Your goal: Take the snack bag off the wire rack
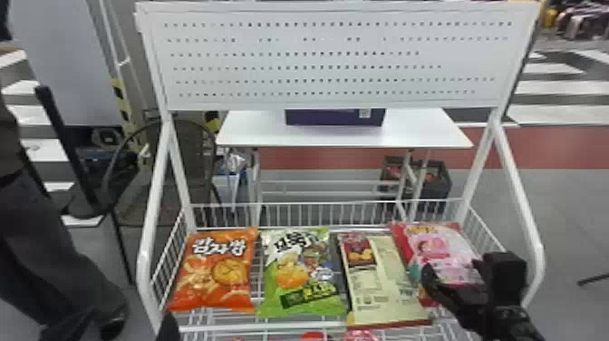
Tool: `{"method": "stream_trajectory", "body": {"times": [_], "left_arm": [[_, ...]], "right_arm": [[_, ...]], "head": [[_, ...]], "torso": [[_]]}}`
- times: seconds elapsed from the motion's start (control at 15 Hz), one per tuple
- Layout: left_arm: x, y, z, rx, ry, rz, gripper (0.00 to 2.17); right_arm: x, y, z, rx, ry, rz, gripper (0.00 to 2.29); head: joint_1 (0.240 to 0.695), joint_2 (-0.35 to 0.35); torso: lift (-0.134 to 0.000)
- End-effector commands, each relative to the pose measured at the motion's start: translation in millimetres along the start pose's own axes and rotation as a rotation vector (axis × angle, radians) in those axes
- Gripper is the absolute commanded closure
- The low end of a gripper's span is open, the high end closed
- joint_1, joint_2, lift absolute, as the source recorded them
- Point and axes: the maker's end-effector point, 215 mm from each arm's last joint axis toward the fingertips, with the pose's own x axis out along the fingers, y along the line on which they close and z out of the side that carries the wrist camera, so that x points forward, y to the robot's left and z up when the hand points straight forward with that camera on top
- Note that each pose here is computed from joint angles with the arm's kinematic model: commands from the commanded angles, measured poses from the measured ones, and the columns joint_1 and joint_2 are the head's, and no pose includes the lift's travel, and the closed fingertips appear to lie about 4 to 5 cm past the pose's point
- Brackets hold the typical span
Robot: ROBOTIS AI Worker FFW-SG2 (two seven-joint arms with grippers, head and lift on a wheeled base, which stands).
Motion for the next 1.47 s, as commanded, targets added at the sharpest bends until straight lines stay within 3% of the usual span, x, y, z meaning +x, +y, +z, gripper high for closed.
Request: {"method": "stream_trajectory", "body": {"times": [0.0,0.2,0.27,0.47,0.6,1.0,1.2,1.4], "left_arm": [[0,-1,-1,-0.001,0.001,-0.002,0.16],[0,0,0,-0.001,-0.002,0.000,0.16],[0,0,0,-0.001,-0.002,0.000,0.16],[1,-1,3,-0.003,-0.008,-0.002,0.16],[2,-1,4,-0.004,-0.010,-0.004,0.16],[2,-1,6,-0.004,-0.015,-0.004,0.16],[2,0,8,-0.004,-0.020,-0.001,0.16],[4,1,11,-0.008,-0.027,0.001,0.16]], "right_arm": [[-1,-2,-12,-0.004,0.037,-0.003,0.14],[-3,-5,-33,-0.015,0.106,-0.008,0.23],[-4,-4,-33,-0.013,0.108,-0.006,0.45],[-10,4,-26,-0.006,0.106,0.007,2.00],[-13,4,-15,0.006,0.082,0.009,2.14],[-51,17,55,0.005,-0.055,0.029,2.16],[-99,27,97,-0.002,-0.122,0.079,2.16],[-151,35,100,0.024,-0.145,0.114,2.16]], "head": [[0.499,0.000],[0.499,0.000],[0.499,0.000],[0.499,0.000],[0.499,0.000],[0.499,0.000],[0.499,0.000],[0.499,0.000]], "torso": [[0.000],[0.000],[0.000],[0.000],[0.000],[0.000],[0.000],[0.000]]}}
